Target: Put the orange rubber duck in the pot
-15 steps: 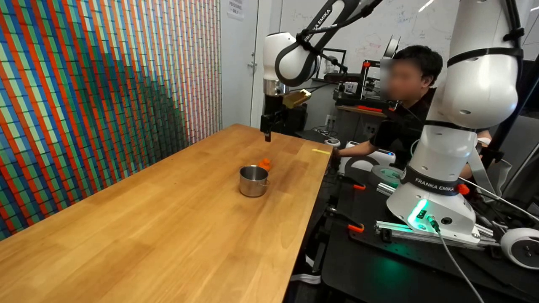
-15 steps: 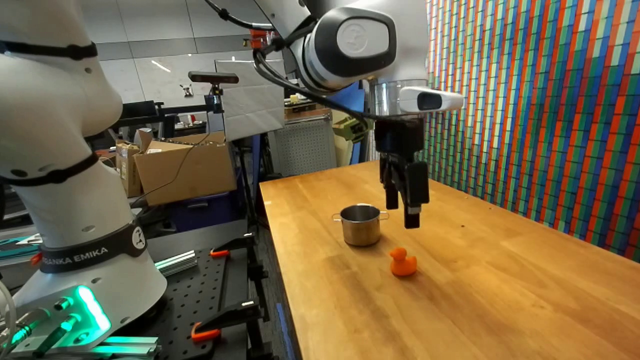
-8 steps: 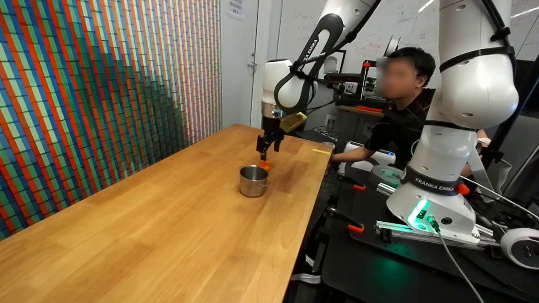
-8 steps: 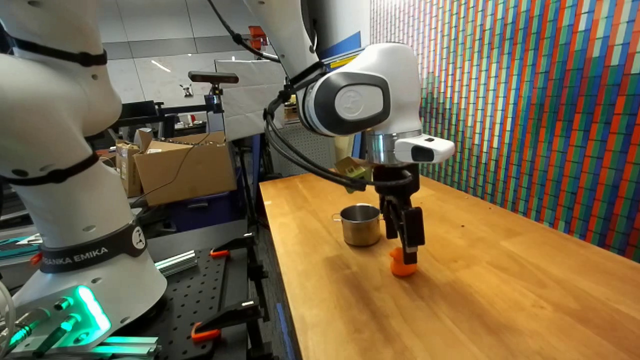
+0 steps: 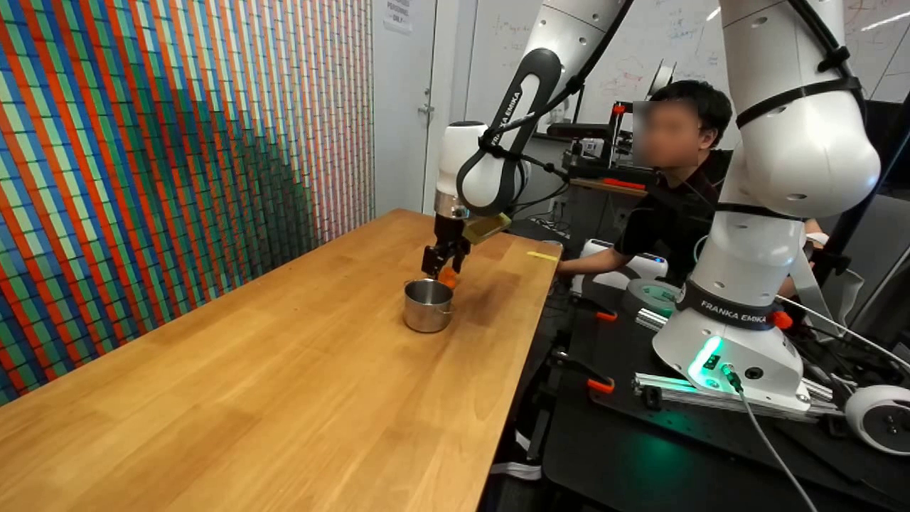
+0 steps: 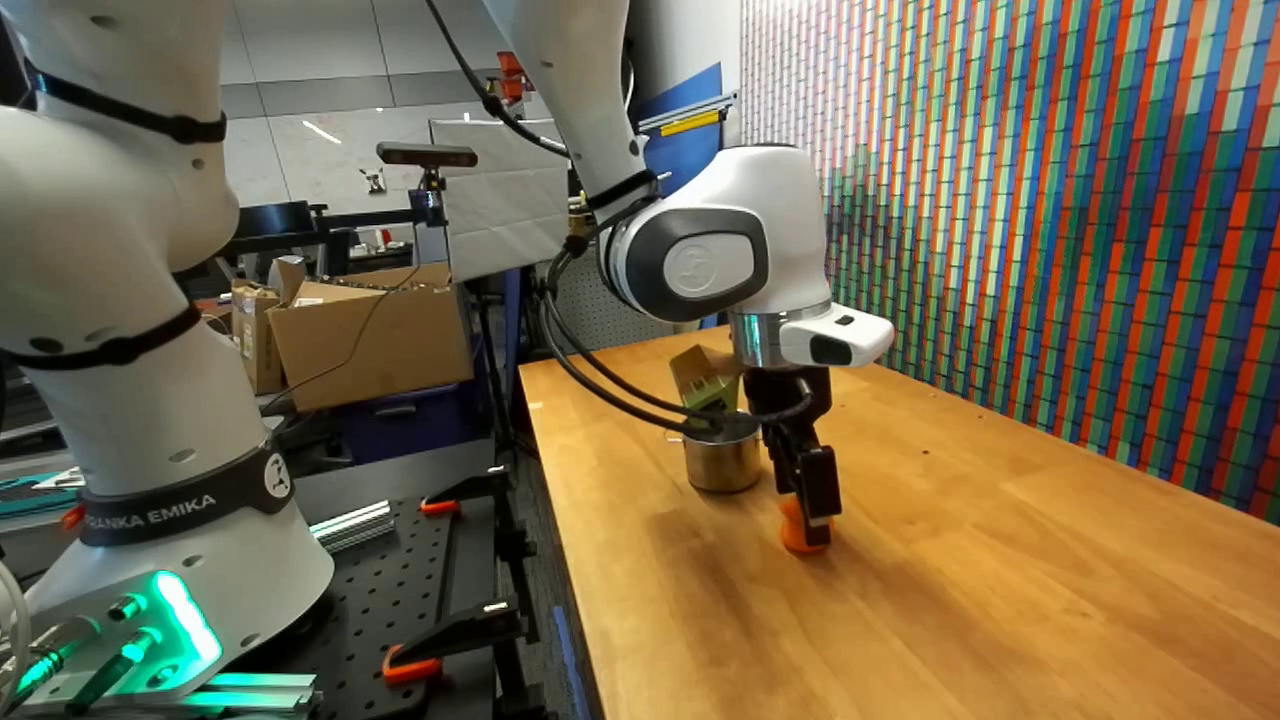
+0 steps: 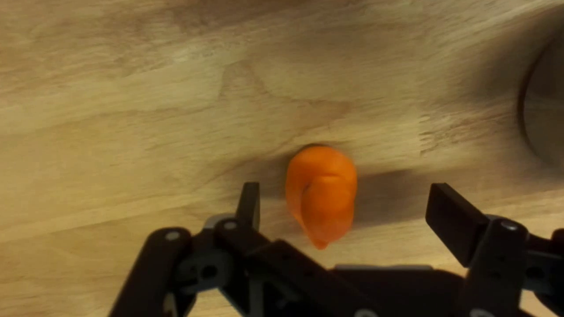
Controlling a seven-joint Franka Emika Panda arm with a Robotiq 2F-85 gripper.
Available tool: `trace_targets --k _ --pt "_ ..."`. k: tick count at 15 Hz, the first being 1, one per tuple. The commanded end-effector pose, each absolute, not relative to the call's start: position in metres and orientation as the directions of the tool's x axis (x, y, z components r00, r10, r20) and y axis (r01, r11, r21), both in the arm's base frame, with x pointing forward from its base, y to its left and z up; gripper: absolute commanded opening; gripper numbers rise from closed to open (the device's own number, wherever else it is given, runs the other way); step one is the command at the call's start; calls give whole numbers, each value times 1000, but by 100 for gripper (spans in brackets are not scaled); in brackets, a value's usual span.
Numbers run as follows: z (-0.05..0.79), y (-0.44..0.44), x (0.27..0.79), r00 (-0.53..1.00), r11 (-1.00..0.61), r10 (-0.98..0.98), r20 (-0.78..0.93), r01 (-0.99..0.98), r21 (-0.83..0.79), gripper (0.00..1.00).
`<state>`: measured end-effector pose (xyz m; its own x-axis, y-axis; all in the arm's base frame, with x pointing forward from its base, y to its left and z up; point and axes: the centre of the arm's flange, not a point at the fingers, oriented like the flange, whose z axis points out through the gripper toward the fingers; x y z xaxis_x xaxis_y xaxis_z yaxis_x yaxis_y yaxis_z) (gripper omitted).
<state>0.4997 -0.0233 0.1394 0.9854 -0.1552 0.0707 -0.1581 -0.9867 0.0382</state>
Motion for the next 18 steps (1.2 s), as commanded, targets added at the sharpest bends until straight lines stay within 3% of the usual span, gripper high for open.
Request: trace_targets --k 1,8,18 --pt "135 -29 512 973 -977 -209 99 -212 22 71" --pt "141 -44 506 943 -944 -327 61 -328 9 17" --pt "282 37 516 927 -911 -369 -62 -374 -173 16"
